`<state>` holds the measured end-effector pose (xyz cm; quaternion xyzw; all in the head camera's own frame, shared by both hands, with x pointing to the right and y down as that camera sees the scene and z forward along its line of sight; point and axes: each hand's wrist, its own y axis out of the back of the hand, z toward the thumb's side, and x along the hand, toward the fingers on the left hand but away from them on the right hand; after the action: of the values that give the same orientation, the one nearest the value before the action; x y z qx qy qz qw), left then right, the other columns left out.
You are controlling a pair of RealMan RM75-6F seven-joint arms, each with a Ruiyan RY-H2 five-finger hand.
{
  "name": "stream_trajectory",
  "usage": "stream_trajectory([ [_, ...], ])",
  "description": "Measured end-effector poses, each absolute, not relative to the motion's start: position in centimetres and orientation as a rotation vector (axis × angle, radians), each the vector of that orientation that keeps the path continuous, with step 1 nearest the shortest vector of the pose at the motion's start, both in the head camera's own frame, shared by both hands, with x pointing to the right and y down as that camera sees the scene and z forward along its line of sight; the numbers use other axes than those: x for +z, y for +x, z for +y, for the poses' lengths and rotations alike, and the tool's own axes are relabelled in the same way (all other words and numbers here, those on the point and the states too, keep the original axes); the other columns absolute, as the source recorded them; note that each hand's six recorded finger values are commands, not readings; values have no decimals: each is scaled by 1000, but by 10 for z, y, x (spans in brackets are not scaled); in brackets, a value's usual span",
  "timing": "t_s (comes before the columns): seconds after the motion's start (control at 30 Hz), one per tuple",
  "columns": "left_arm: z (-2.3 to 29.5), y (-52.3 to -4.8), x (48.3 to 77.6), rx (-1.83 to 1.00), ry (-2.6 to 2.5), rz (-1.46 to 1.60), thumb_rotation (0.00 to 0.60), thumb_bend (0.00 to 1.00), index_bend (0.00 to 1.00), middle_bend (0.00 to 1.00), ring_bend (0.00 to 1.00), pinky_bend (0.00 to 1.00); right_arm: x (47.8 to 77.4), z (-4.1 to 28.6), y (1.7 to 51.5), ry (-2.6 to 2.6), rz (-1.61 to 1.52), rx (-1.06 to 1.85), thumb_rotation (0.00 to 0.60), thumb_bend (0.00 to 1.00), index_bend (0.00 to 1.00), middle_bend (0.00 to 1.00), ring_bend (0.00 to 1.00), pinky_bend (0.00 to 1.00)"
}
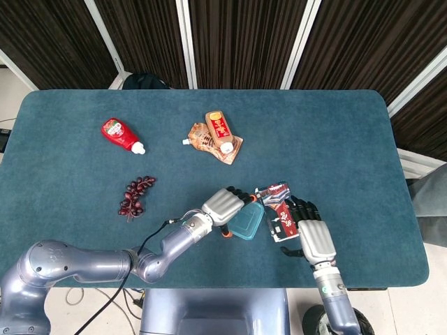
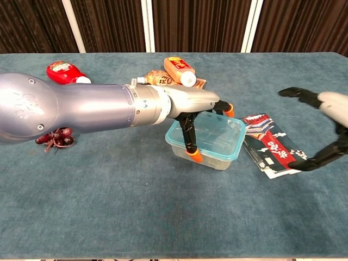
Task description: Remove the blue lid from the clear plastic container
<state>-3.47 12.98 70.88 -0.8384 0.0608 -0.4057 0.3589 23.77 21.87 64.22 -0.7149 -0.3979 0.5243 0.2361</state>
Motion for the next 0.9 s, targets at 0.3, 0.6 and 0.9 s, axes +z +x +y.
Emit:
stream_trajectory([
  [0.3, 131, -29, 705, -1014, -2183, 125, 600, 0, 188, 226, 230, 423, 653, 220, 205, -2011, -1097, 1443, 600, 166, 0, 0, 0, 0],
  [0.6, 137, -19, 705, -991, -2200, 108, 600, 0, 189, 225, 230, 423, 658, 221, 196, -2040, -1156, 1470, 600, 166, 0, 0, 0, 0],
  [0.9, 138, -16, 702, -984, -2197, 111, 600, 0, 190, 225, 230, 423, 656, 220, 191, -2078, -1249, 1494, 600, 167, 0, 0, 0, 0],
])
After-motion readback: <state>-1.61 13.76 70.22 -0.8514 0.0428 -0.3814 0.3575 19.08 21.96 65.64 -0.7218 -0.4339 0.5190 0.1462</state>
